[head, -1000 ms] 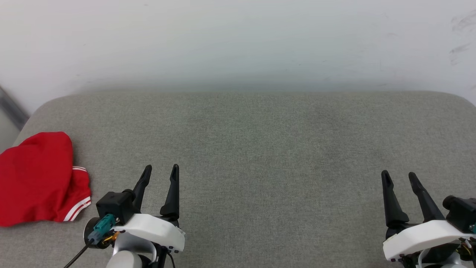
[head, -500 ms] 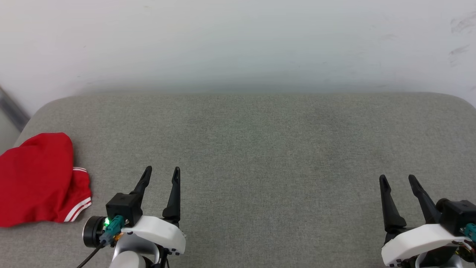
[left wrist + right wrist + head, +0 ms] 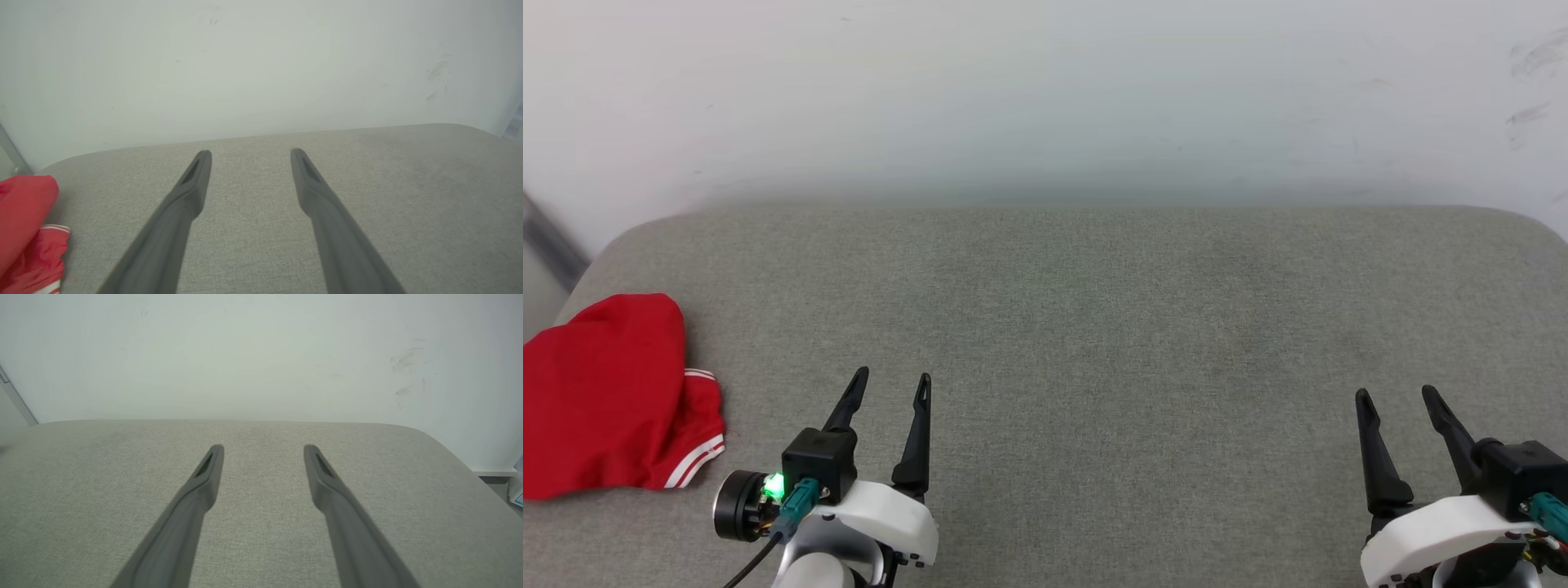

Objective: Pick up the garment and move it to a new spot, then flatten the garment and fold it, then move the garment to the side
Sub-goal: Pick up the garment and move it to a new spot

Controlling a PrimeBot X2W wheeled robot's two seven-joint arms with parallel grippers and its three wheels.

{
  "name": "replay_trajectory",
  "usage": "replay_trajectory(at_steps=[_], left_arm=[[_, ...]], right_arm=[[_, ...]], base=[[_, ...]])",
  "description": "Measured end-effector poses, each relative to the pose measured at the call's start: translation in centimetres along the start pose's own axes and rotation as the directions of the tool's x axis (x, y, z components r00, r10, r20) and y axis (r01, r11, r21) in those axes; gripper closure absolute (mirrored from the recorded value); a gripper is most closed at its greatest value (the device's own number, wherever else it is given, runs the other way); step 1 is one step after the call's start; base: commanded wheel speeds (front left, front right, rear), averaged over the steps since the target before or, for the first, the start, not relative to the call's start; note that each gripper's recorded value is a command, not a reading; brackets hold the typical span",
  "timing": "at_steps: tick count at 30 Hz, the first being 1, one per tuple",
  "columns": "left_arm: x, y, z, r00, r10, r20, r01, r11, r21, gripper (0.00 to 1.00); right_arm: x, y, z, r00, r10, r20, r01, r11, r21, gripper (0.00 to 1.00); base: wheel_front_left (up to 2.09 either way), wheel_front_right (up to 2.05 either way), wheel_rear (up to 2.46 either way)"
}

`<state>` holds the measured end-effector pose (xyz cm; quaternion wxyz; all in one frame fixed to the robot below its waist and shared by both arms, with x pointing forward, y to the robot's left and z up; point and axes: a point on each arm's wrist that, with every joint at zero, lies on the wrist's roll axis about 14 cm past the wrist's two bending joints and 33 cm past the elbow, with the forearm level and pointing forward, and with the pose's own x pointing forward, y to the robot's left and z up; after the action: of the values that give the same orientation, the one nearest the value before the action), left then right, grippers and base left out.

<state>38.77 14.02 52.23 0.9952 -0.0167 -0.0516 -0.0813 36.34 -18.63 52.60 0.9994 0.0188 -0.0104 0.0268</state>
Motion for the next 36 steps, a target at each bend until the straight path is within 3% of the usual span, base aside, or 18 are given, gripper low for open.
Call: replay_trajectory(at_steps=[11,18,28,36], left_arm=[[-0.1,-0.2,-0.4,1.0,-0.009,-0.006,0.01,0.999,0.033,0.0],[-0.8,1.2,-0.5,0.999,0.046,-0.009,-0.046,0.999,0.011,0.0],[-3.5,6.1,0.5,0.978,0.209,0.014,-0.209,0.978,0.013,0.0],[-7.7,11.5,1.4,0.923,0.384,0.034,-0.385,0.923,0.019,0.0]], right_arm=[[0.0,0.0,-0.1,1.0,0.0,0.002,0.0,1.0,-0.027,0.0],[0.6,0.9,-0.4,1.0,0.028,-0.002,-0.028,1.0,-0.013,0.0],[3.0,5.9,0.0,0.984,0.176,0.014,-0.176,0.984,-0.013,0.0],[4.7,12.0,0.4,0.94,0.339,0.026,-0.339,0.941,-0.007,0.0]], base=[[0.0,0.0,0.0],[0.0,0.0,0.0],[0.0,0.0,0.0],[0.0,0.0,0.0]])
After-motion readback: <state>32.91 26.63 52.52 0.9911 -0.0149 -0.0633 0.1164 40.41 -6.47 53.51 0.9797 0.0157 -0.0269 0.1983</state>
